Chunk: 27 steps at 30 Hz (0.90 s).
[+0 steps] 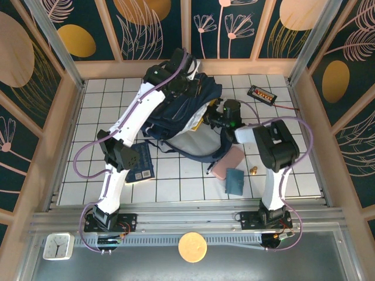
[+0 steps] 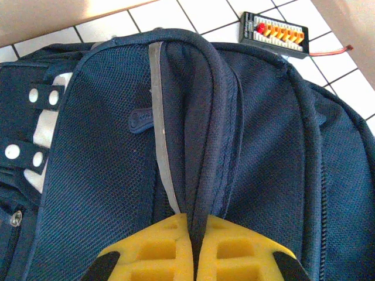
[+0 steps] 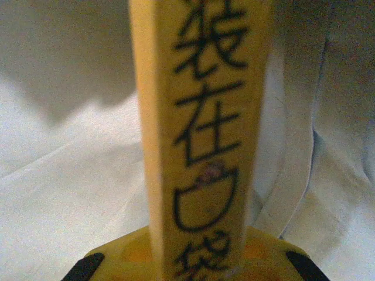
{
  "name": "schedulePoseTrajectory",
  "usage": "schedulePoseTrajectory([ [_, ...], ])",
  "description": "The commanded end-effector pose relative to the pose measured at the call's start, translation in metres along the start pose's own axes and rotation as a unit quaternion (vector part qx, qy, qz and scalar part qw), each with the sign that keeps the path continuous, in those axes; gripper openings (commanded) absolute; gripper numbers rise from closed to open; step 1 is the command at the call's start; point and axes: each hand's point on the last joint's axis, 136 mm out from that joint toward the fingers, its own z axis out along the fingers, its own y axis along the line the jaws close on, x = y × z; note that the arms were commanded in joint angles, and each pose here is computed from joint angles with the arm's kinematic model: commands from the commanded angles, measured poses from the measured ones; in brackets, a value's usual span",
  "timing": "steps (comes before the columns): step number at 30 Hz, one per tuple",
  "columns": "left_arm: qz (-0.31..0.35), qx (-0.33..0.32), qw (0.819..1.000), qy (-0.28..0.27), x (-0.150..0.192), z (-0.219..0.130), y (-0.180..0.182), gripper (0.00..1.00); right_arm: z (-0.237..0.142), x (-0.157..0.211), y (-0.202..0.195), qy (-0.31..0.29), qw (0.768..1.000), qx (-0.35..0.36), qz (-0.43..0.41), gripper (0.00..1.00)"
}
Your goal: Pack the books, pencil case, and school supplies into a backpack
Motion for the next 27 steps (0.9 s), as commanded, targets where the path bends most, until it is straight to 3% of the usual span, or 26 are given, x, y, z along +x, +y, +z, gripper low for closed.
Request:
schedulePoseTrajectory([
  [1, -0.007, 0.015, 0.999, -0.036, -0.02, -0.008, -0.004, 0.0, 0.017, 0.003, 0.015, 0.036, 0.999, -0.02, -0.02, 0.04],
  [5, -0.013, -0.025, 0.999, -0.029, -0.017, 0.007, 0.012, 0.0, 0.008, 0.0, -0.013, 0.047, 0.99, 0.127, -0.048, 0.53],
  [8, -0.022, -0.062, 0.998, -0.021, -0.013, 0.019, 0.029, 0.0, -0.017, -0.006, -0.016, 0.042, 0.974, 0.213, -0.066, 0.68],
  [11, -0.031, -0.083, 0.996, -0.017, -0.012, 0.029, 0.04, 0.0, -0.044, -0.006, -0.025, 0.05, 0.955, 0.286, -0.064, 0.73],
  [12, -0.036, -0.085, 0.996, -0.019, -0.013, 0.031, 0.043, 0.0, -0.054, -0.005, -0.027, 0.052, 0.948, 0.308, -0.066, 0.8],
  [22, -0.057, -0.085, 0.995, -0.005, -0.007, 0.057, 0.051, 0.0, -0.15, 0.017, -0.008, 0.018, 0.919, 0.389, -0.061, 0.8],
  [23, -0.059, -0.078, 0.995, -0.002, -0.006, 0.058, 0.048, 0.15, -0.162, 0.02, -0.009, 0.012, 0.916, 0.398, -0.058, 0.8],
  [25, -0.067, -0.066, 0.996, 0.002, -0.005, 0.054, 0.044, 0.57, -0.189, 0.026, 0.0, -0.009, 0.912, 0.406, -0.055, 0.8],
  [27, -0.073, -0.052, 0.996, -0.001, -0.008, 0.042, 0.037, 0.75, -0.205, 0.028, 0.019, -0.03, 0.913, 0.401, -0.07, 0.8],
])
